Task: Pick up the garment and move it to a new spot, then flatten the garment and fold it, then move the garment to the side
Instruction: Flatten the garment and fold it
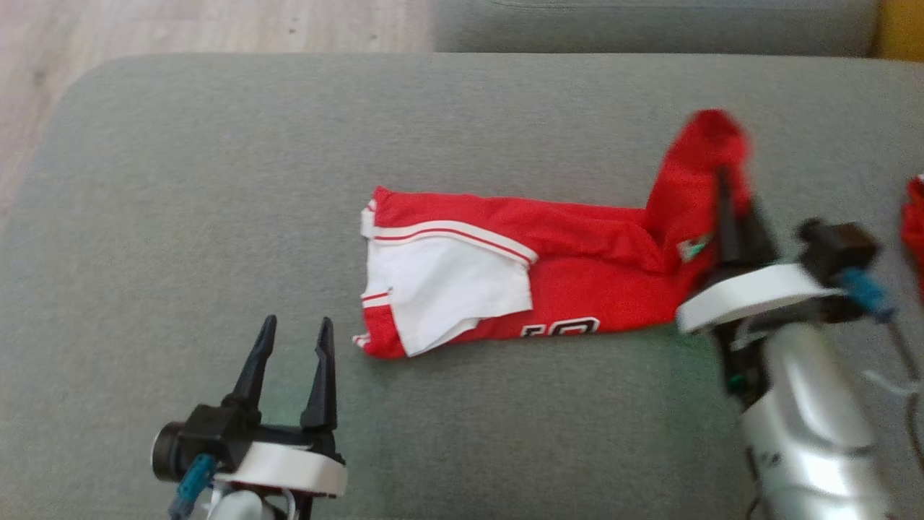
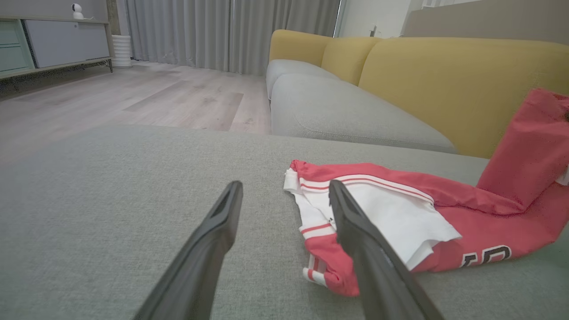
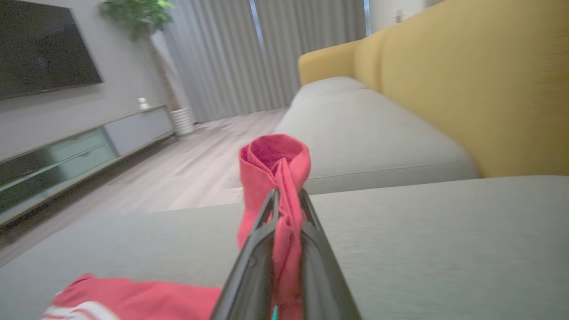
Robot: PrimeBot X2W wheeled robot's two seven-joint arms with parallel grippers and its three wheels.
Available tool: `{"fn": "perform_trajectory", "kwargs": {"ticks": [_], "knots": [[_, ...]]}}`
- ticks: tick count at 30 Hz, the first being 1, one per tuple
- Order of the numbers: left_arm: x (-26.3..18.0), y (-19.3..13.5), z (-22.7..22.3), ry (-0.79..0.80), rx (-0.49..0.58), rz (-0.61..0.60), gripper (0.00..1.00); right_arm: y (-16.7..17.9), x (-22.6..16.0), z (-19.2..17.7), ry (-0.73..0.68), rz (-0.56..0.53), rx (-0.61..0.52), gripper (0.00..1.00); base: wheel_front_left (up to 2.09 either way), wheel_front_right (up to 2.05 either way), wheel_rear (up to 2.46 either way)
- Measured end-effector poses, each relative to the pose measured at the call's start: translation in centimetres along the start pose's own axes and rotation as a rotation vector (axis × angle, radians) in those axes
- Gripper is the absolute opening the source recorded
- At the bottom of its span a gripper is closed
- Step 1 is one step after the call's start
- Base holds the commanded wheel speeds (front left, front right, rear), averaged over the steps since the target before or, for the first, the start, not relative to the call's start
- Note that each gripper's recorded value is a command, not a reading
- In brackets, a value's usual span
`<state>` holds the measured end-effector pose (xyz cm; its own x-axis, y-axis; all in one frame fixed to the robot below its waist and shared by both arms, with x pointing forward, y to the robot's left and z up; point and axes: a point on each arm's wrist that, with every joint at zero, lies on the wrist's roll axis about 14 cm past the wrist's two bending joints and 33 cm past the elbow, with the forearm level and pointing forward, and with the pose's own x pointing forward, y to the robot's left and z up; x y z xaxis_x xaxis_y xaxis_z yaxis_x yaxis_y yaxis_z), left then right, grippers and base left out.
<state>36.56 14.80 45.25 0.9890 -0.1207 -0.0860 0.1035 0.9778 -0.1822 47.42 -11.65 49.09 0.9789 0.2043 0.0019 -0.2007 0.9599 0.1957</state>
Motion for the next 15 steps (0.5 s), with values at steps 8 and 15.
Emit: {"fn": "perform_trajectory", "kwargs": {"ticks": [8,15], "knots": [[-2.4,1.7,0.1,-0.003,0.002,0.067,1.00,13.2,-1.0,-4.9,0.149,0.373,0.072,0.00,0.00,0.00,0.00],[-5.6,4.3,-0.2,0.004,0.002,0.177,1.00,21.1,-1.0,-7.0,0.240,0.582,0.108,0.00,0.00,0.00,0.00]]}}
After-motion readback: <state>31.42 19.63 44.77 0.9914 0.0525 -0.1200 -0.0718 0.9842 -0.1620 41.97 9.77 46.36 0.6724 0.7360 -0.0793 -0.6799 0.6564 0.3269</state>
